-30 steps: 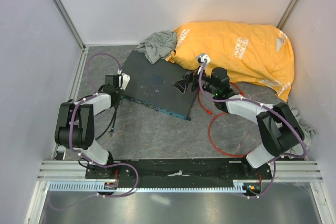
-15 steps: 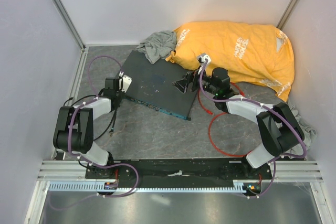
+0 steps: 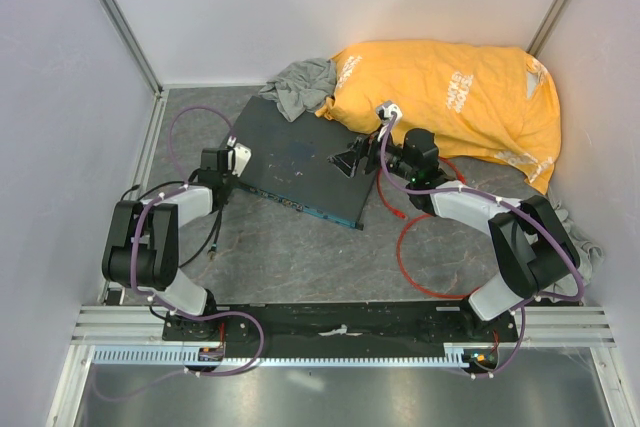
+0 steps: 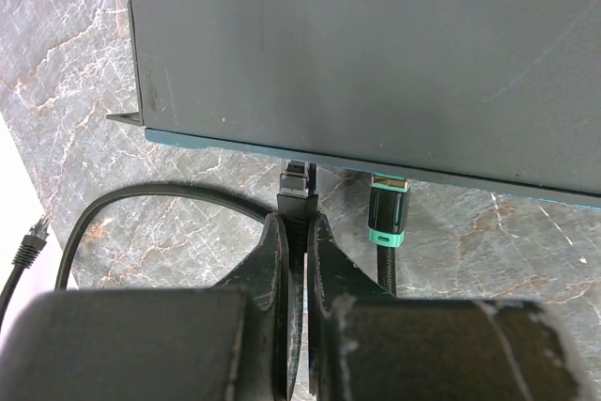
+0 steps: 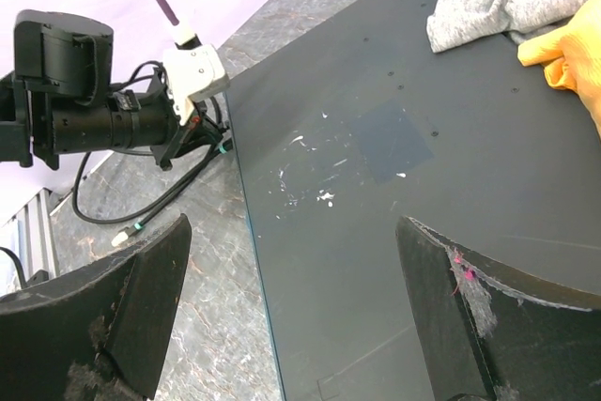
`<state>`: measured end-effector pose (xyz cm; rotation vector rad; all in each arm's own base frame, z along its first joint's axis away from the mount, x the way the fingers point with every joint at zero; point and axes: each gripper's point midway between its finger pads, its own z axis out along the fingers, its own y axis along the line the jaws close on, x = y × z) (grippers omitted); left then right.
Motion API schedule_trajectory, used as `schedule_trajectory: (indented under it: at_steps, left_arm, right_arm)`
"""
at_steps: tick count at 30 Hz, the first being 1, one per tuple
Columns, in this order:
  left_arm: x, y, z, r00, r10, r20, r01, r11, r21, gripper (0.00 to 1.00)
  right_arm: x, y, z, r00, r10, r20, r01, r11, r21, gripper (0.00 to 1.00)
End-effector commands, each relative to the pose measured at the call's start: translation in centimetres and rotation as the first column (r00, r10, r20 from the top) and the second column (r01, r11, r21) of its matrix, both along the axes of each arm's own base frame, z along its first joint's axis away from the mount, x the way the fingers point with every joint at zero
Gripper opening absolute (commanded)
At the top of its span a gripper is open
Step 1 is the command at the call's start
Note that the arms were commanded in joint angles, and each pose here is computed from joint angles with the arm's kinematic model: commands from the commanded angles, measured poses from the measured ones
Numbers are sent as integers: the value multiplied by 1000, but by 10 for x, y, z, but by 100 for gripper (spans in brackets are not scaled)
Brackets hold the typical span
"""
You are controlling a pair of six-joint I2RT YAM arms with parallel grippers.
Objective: Insert the plug into the switch port
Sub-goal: Insert the connector into the switch port.
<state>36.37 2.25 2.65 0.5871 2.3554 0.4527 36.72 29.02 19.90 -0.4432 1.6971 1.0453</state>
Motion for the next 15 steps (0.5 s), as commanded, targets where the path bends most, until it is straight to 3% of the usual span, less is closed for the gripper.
schedule_trajectory:
  at_steps: [1,15]
  left_arm:
    - [15,-12,12,998,-54,44,54,999,-3,1]
    - [21,-16,21,996,-55,66,52,998,46,2]
  right_arm:
    - [-2,0,16,999,17,50,-18,999,38,97]
    - [-3,-1,18,999,20,50,-23,998,51,97]
